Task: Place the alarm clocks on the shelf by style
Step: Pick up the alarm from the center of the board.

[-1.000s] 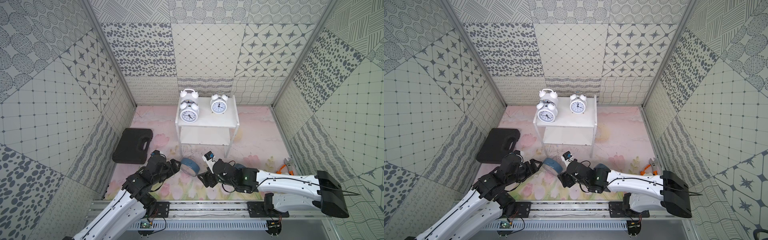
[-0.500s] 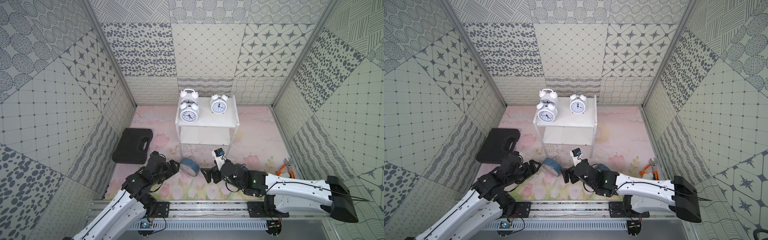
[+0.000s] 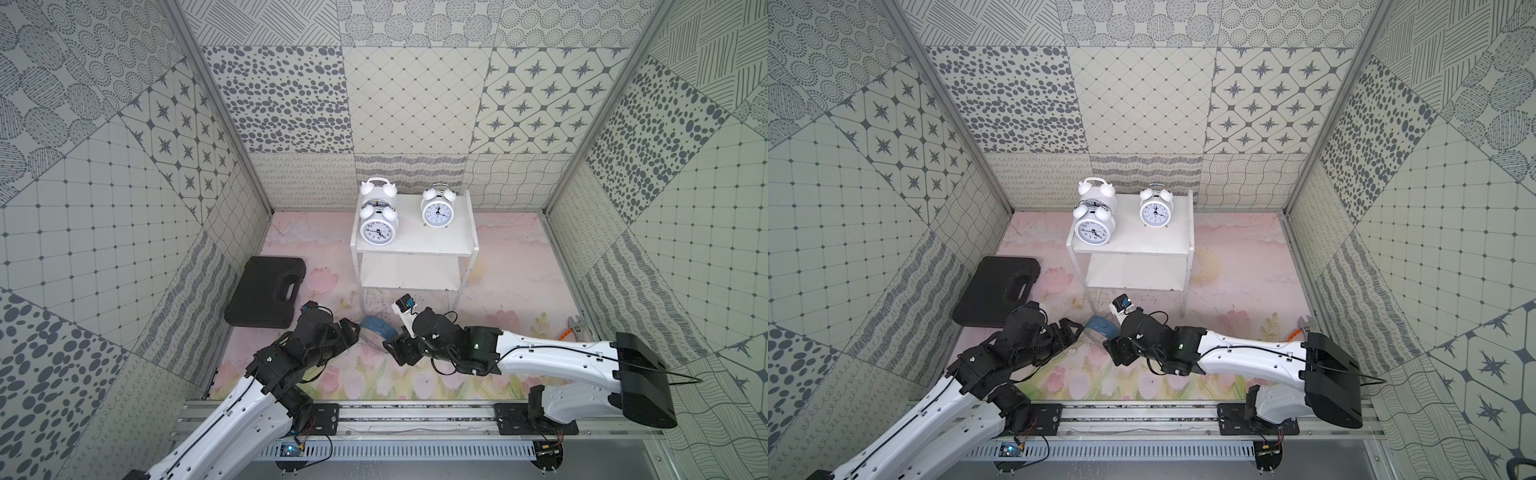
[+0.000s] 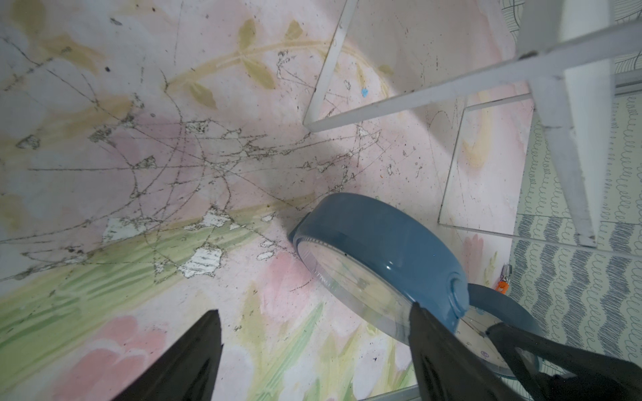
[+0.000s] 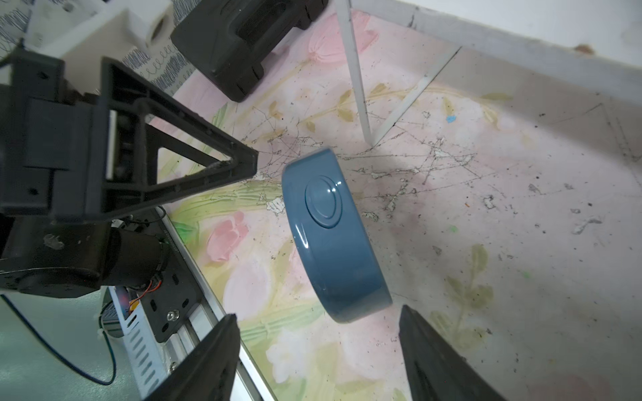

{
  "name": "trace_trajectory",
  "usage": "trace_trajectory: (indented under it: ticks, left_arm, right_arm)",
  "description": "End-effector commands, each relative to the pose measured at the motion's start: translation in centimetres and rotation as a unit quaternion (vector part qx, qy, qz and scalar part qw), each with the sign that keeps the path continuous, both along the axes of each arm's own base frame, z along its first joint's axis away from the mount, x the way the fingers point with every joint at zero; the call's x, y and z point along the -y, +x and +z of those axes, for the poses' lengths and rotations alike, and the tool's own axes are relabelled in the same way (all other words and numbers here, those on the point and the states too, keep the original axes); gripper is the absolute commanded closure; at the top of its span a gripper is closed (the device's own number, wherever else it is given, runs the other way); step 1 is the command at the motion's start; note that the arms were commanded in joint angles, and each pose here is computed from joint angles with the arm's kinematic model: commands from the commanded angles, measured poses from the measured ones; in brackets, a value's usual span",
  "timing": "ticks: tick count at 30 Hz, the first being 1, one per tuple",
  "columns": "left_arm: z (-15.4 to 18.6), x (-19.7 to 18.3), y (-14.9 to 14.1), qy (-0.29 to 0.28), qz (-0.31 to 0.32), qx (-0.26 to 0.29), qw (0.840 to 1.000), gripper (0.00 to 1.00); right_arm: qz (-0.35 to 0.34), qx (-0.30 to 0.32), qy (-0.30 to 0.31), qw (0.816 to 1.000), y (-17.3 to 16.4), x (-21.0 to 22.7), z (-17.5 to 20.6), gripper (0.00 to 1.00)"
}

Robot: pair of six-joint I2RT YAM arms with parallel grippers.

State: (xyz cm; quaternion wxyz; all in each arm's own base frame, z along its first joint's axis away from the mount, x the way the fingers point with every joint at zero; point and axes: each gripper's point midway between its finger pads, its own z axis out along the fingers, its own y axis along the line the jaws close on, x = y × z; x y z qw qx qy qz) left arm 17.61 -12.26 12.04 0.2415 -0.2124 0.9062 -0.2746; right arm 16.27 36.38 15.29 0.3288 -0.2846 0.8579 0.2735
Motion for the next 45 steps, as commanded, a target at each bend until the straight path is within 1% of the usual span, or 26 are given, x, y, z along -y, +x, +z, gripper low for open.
trace_trajectory:
  ticks: [1,3,7,10,13,15,18,20,24,27,32,45]
  left_arm:
    - [0.8,-0.2,0.5,0.005,-0.005,0.023,1.0,0.12]
    - [0.4,-0.3,0.5,0.007,-0.003,0.021,1.0,0.11]
    - [0.2,0.2,0.7,-0.009,-0.002,0.019,1.0,0.12]
    - [0.2,0.2,0.7,-0.004,-0.007,0.021,1.0,0.12]
    - [0.1,0.1,0.6,0.0,-0.008,0.019,1.0,0.12]
    - [0.0,0.1,0.5,-0.005,-0.006,0.018,1.0,0.12]
    - [-0.2,0.2,0.4,-0.012,-0.006,0.018,1.0,0.12]
    - [-0.4,0.1,0.2,-0.012,-0.006,0.016,1.0,0.12]
    - [-0.5,0.1,0.0,-0.015,-0.004,0.013,1.0,0.12]
    - [-0.4,0.1,0.1,-0.015,-0.005,0.015,1.0,0.12]
    - [-0.3,0.2,0.2,-0.018,-0.007,0.017,1.0,0.12]
    - [-0.2,0.4,0.1,-0.02,-0.012,0.018,1.0,0.12]
  right_arm:
    - [0.008,0.014,-0.015,1.0,0.4,-0.5,-0.1,0.22]
    - [0.014,0.012,-0.022,1.0,0.3,-0.7,-0.6,0.23]
    - [0.019,0.013,-0.036,0.999,0.4,-0.9,-1.3,0.23]
    - [0.026,0.018,-0.042,0.999,0.5,-1.2,-1.5,0.27]
    - [0.033,0.019,-0.045,0.998,0.5,-1.6,-1.3,0.29]
    - [0.034,0.022,-0.042,0.998,0.5,-1.7,-1.3,0.29]
    - [0.034,0.025,-0.045,0.998,0.8,-2.0,-1.4,0.25]
    - [0.035,0.025,-0.047,0.998,0.9,-2.3,-1.5,0.24]
    - [0.034,0.026,-0.045,0.998,1.1,-2.7,-1.7,0.28]
    - [0.03,0.029,-0.042,0.998,1.3,-2.9,-1.6,0.34]
    - [0.031,0.03,-0.045,0.998,1.3,-2.8,-1.8,0.39]
    - [0.028,0.029,-0.047,0.998,2.0,-2.9,-2.4,0.44]
